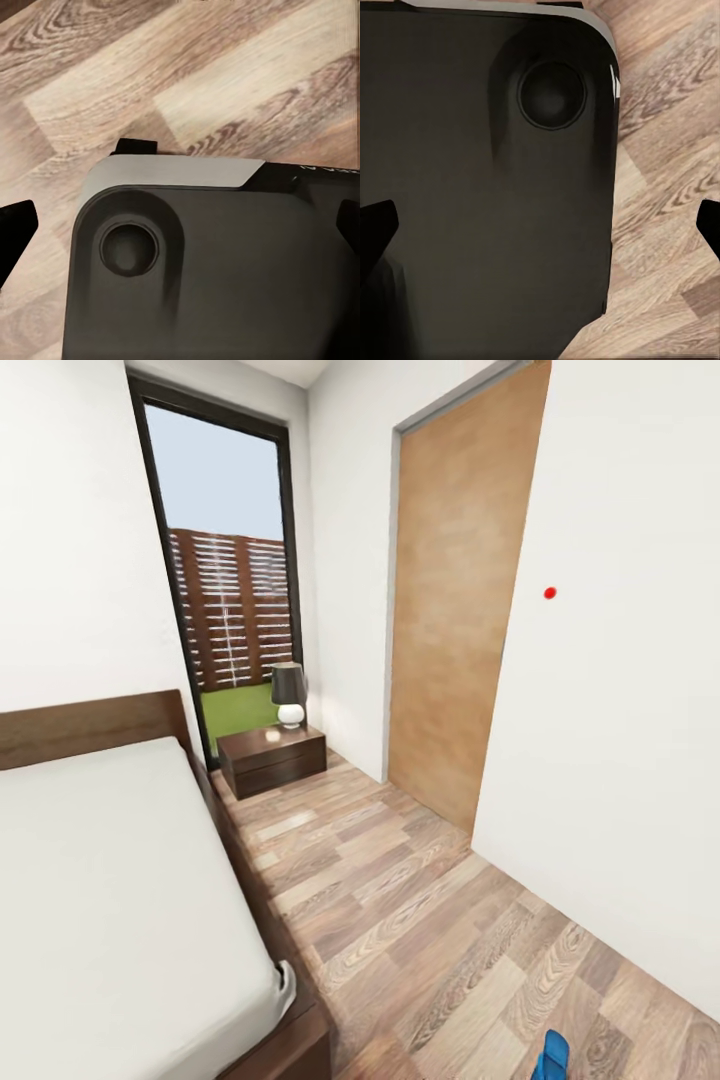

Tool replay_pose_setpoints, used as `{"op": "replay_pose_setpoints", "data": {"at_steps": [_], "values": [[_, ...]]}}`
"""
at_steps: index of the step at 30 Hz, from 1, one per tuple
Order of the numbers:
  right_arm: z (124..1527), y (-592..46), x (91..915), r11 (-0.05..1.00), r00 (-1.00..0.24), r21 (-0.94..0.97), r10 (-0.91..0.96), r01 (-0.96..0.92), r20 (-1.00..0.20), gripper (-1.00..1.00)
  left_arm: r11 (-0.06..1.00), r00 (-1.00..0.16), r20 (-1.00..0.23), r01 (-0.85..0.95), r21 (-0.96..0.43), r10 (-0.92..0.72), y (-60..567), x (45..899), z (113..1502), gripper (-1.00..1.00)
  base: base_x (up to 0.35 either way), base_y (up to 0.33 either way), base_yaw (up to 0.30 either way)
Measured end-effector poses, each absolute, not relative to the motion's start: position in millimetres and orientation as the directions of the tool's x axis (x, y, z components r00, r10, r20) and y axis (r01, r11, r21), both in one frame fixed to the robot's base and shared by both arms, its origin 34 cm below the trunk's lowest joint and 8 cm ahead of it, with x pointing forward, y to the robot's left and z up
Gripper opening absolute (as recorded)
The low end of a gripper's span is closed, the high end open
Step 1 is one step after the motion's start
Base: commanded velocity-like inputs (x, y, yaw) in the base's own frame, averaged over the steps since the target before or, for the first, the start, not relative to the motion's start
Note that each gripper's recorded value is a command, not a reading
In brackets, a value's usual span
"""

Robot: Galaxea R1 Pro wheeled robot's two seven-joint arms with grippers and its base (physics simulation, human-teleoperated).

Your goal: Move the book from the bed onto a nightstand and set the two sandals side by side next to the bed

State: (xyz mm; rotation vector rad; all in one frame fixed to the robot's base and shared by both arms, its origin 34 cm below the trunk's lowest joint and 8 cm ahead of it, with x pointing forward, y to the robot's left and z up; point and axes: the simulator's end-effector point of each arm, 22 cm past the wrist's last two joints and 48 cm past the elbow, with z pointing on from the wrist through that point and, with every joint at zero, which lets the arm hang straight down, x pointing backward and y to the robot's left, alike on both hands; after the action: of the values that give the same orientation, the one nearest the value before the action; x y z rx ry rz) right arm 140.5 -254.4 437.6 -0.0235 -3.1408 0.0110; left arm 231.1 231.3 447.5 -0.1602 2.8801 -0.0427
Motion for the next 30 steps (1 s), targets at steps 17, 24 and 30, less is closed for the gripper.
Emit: {"op": "replay_pose_setpoints", "data": {"at_steps": [17,24,30], "values": [[437.6,-254.5,140.5,1.0,-1.0,-0.007,0.014,0.014,0.001,1.0,0.994,-0.961,-0.252,-0.105,-0.042,-0.112,232.0,231.1,447.5,1.0,0.0,0.0,-0.283],[437.6,-254.4,140.5,1.0,-1.0,-0.007,0.014,0.014,0.001,1.0,0.994,-0.961,-0.252,-0.104,-0.043,-0.112,231.4,231.1,447.5,1.0,0.0,0.0,-0.283],[437.6,-254.3,140.5,1.0,-1.0,-0.007,0.014,0.014,0.001,1.0,0.994,-0.961,-0.252,-0.104,-0.042,-0.111,231.9,230.9,447.4,1.0,0.0,0.0,-0.283]]}}
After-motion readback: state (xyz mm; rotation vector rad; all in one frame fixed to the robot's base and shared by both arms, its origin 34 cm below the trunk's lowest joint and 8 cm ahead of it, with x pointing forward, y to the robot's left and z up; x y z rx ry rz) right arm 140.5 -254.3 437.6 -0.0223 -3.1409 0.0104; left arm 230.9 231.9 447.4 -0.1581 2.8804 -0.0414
